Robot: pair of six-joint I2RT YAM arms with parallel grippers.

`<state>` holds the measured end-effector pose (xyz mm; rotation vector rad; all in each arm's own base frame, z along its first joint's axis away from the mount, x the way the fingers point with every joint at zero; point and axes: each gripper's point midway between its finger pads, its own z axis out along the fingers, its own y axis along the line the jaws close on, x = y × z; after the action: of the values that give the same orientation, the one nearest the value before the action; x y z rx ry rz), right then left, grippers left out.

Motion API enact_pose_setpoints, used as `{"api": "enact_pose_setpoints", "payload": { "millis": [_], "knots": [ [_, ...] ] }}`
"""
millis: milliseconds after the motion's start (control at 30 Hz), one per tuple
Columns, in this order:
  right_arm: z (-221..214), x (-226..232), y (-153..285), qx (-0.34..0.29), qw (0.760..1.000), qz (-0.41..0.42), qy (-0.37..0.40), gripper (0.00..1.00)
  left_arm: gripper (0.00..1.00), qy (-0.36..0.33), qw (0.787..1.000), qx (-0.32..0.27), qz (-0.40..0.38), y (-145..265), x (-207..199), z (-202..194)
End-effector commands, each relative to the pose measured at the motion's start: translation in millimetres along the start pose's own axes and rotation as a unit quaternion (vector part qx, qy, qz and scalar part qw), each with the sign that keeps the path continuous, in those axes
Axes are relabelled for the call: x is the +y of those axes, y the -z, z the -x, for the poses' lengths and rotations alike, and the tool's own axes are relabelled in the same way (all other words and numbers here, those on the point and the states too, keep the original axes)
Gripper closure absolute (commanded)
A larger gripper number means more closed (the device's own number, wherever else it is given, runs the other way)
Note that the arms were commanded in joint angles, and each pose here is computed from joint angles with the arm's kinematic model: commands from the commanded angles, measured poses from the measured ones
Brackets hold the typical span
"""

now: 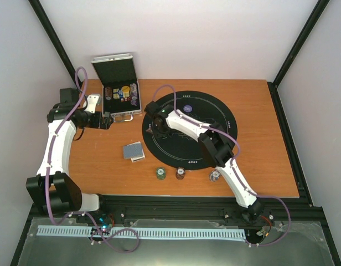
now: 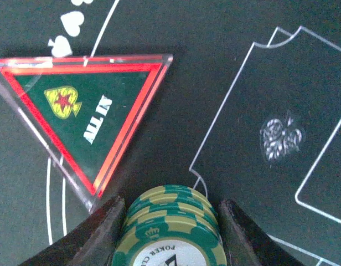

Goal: Distribute texas hold em gaming equipment

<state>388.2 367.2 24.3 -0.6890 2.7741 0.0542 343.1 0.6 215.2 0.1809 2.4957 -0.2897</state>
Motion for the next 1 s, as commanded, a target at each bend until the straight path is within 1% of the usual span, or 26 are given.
{"api": "enact_pose_setpoints", "payload": {
  "millis": [0,267,433,567,767,833,867,967],
  "knots": [
    [11,2,-14,-0.002,1.0,0.019,-0.001,0.72,0.0,-0.007,1.0,-0.015,-0.002,7,1,13],
    [32,11,-16,-0.017,0.999,0.037,-0.002,0.72,0.0,-0.009,1.0,-0.016,0.002,5,4,15],
    [28,0,-17,-0.011,1.0,0.026,-0.009,0.72,0.0,-0.011,1.0,-0.016,0.002,5,4,15],
    [25,-5,-7,-0.015,1.0,0.019,-0.006,0.7,0.0,-0.011,1.0,-0.015,-0.002,5,2,14],
    [20,-5,-3,-0.011,1.0,0.02,-0.002,0.58,0.0,-0.011,1.0,-0.017,-0.007,7,-1,14],
    [21,-5,-2,-0.011,1.0,0.02,-0.002,0.45,0.0,-0.011,1.0,-0.017,-0.008,8,-1,14],
    [23,-5,0,-0.013,1.0,0.021,-0.001,0.41,0.0,-0.012,1.0,-0.018,-0.009,9,-2,14],
    [30,-6,10,-0.023,1.0,0.017,0.002,0.33,0.0,-0.013,1.0,-0.016,-0.009,10,-2,13]
  ]
}}
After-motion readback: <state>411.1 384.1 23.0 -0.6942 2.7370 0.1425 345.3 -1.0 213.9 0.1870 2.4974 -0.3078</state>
